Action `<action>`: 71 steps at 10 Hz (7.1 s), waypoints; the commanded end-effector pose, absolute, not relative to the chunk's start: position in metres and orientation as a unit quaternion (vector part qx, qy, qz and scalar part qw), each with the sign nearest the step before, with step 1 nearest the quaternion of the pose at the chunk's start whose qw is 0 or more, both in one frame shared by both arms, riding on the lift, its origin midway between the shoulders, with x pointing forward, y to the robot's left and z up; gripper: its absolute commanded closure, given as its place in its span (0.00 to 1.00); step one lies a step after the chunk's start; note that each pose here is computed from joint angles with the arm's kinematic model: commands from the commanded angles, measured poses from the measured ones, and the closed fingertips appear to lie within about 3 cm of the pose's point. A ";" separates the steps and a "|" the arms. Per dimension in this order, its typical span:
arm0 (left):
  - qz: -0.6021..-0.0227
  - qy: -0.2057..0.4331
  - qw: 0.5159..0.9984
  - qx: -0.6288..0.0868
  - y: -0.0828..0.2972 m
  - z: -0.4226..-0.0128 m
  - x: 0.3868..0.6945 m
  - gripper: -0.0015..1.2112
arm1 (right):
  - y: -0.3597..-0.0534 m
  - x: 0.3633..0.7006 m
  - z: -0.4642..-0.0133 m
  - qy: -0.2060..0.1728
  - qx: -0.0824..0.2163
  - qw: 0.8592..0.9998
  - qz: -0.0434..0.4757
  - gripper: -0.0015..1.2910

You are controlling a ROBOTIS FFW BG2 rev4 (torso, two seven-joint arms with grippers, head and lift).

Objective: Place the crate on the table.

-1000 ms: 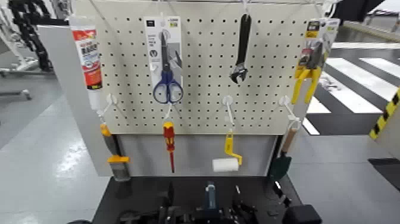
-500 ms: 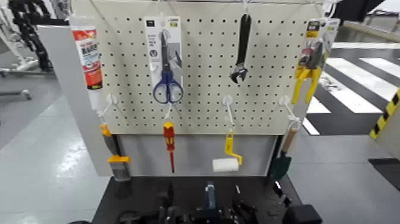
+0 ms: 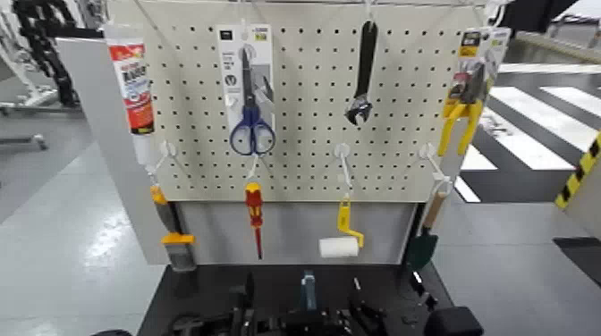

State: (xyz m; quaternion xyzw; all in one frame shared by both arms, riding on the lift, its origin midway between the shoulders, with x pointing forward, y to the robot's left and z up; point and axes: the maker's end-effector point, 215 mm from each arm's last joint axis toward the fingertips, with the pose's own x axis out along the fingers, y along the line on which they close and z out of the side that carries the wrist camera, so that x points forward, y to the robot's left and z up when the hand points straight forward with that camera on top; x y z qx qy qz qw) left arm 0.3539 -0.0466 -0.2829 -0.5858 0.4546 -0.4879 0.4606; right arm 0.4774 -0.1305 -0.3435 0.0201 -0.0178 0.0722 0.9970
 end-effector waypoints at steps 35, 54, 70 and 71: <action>-0.437 0.480 0.533 -0.543 0.013 -0.338 0.452 0.98 | -0.125 0.477 -0.339 -0.031 0.031 0.996 0.075 0.11; -0.384 0.349 0.766 -0.380 0.050 -0.343 0.492 0.14 | -0.131 0.476 -0.341 -0.029 0.033 0.997 0.070 0.11; -0.067 0.013 0.998 -0.009 0.213 -0.328 0.482 0.13 | -0.139 0.473 -0.341 -0.029 0.032 0.997 0.063 0.11; -0.056 0.001 0.998 0.008 0.215 -0.329 0.476 0.13 | -0.138 0.473 -0.341 -0.029 0.032 0.997 0.064 0.11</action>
